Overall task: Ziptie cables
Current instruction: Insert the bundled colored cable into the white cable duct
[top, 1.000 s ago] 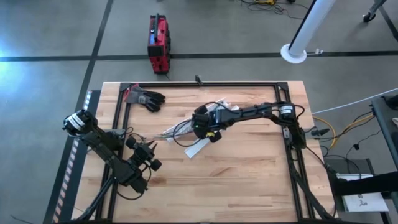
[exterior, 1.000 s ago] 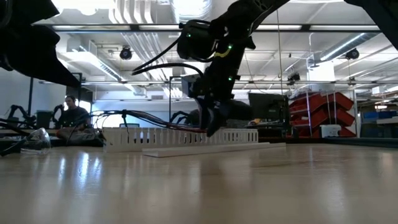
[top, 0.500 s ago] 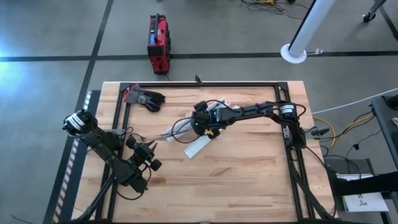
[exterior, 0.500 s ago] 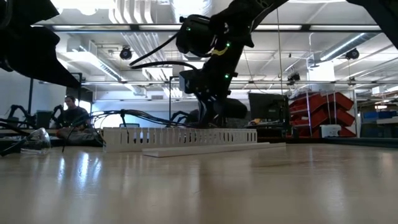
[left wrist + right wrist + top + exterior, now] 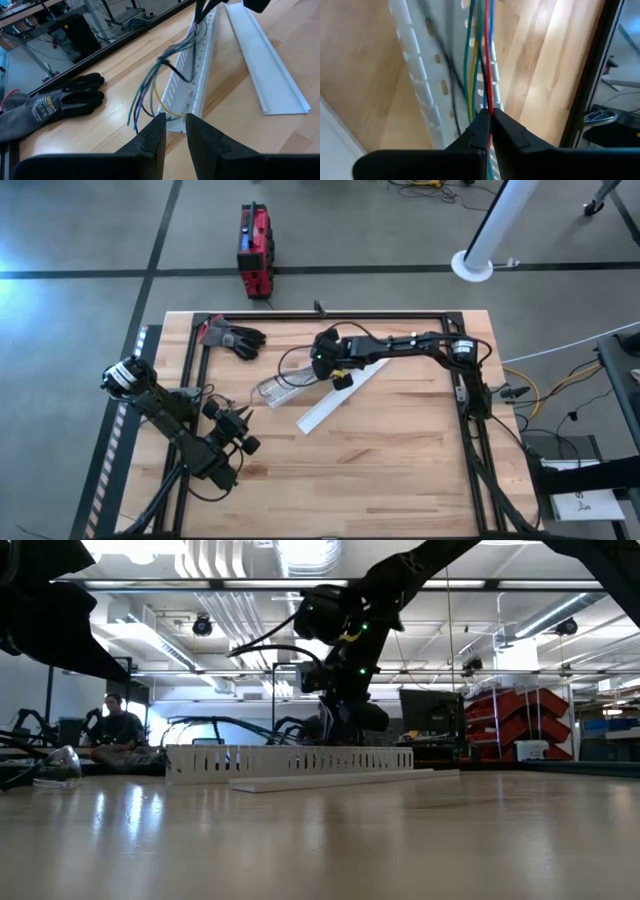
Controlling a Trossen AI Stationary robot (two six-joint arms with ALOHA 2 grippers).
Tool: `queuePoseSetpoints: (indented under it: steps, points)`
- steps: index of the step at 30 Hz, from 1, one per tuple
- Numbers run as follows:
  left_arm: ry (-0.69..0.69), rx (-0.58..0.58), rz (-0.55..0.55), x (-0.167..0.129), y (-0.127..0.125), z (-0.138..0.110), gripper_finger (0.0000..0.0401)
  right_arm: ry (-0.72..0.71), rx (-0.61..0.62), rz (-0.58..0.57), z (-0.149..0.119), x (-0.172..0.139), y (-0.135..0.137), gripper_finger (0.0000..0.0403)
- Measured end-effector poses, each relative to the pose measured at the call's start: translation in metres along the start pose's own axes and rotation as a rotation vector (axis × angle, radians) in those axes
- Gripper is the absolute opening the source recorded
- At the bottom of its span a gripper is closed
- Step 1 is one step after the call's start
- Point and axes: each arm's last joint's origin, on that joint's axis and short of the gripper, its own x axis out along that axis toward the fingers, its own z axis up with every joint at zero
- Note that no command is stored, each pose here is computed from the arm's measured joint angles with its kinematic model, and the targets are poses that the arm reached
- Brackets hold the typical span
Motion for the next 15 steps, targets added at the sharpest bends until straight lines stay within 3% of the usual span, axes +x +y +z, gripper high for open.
queuePoseSetpoints:
  steps: [4,9,15]
  points:
    - [0.000,-0.001,0.000,0.000,0.000,0.000,0.0059,-0.034,0.004,0.050,-0.002,0.001,-0.001,0.0003]
    - [0.000,-0.001,0.000,0.000,0.000,0.000,0.0059,-0.051,-0.088,0.156,-0.002,-0.001,0.009,0.0004]
    - [0.000,-0.002,-0.001,0.000,0.000,0.000,0.0059,-0.020,-0.126,0.182,-0.003,-0.004,0.014,0.0028]
